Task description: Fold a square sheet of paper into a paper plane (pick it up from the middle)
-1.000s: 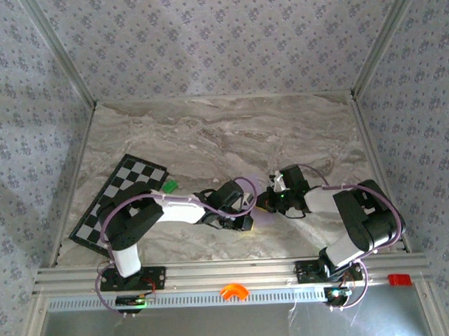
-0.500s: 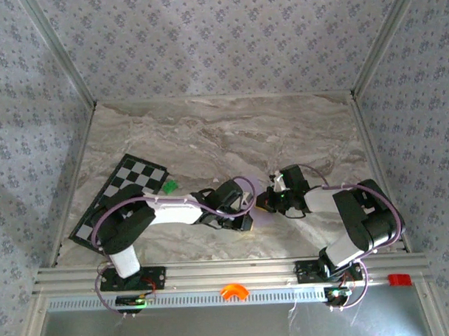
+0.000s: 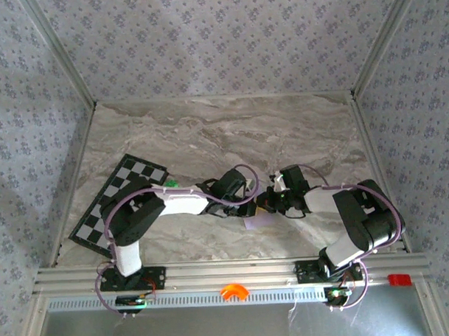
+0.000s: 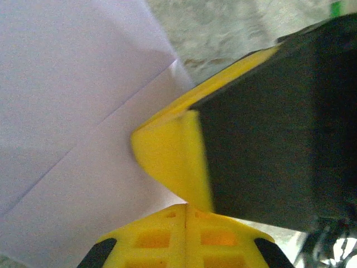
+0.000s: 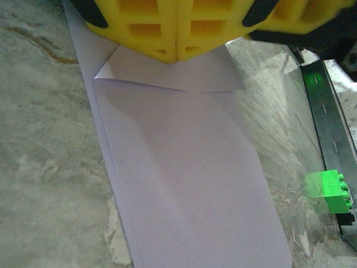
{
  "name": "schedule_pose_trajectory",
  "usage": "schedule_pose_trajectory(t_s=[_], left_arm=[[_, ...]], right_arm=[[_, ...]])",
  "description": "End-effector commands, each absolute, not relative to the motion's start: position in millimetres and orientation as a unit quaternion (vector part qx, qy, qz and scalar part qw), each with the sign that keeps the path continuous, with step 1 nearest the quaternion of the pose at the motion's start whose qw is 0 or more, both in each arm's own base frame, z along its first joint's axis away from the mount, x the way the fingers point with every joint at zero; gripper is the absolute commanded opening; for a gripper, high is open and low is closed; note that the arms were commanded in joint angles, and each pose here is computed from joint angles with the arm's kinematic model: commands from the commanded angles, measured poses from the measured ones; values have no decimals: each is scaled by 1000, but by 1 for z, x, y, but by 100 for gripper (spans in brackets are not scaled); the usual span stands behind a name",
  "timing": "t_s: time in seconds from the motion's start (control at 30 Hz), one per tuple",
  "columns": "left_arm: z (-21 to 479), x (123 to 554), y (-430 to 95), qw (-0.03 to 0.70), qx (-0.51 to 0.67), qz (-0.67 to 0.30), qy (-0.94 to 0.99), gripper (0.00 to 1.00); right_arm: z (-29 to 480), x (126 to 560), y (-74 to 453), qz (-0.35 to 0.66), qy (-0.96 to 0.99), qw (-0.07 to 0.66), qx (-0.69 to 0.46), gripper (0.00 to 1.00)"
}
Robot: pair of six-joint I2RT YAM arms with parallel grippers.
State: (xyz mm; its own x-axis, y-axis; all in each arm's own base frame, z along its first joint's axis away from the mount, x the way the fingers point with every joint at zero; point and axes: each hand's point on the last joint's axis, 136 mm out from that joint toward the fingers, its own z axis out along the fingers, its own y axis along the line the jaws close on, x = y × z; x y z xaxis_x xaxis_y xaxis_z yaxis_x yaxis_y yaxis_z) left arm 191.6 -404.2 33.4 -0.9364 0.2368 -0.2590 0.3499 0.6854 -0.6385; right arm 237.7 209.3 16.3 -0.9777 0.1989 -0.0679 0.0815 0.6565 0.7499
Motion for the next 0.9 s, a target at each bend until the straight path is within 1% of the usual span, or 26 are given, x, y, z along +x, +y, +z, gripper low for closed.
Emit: schedule_pose_trajectory(t_s=[0.0, 0.17, 0.33, 0.4, 0.53, 0.7, 0.8, 0.87], left_arm=[[15, 178, -399, 55, 175, -344, 921, 5], [-10, 156, -377, 33, 181, -305, 934, 2], [-20, 145, -353, 35, 187, -280, 941, 0], [-21, 142, -347, 36, 193, -278, 940, 0], [-22, 140, -340, 30, 198, -278, 939, 0], [-18, 143, -345, 32, 201, -284, 937, 0], [-17, 144, -347, 33, 201, -286, 936, 0], [-18, 144, -348, 30, 201, -285, 937, 0]], right_arm=[[-15, 217, 187, 342, 932, 35, 120, 3], [9, 229, 191, 357, 926, 57, 107, 5], [45, 242, 179, 348, 922, 144, 87, 9], [54, 240, 183, 359, 918, 153, 72, 9], [54, 229, 204, 381, 914, 129, 47, 8], [34, 214, 228, 391, 915, 93, 30, 6], [18, 212, 226, 383, 920, 75, 37, 5], [7, 213, 215, 367, 927, 62, 55, 4]])
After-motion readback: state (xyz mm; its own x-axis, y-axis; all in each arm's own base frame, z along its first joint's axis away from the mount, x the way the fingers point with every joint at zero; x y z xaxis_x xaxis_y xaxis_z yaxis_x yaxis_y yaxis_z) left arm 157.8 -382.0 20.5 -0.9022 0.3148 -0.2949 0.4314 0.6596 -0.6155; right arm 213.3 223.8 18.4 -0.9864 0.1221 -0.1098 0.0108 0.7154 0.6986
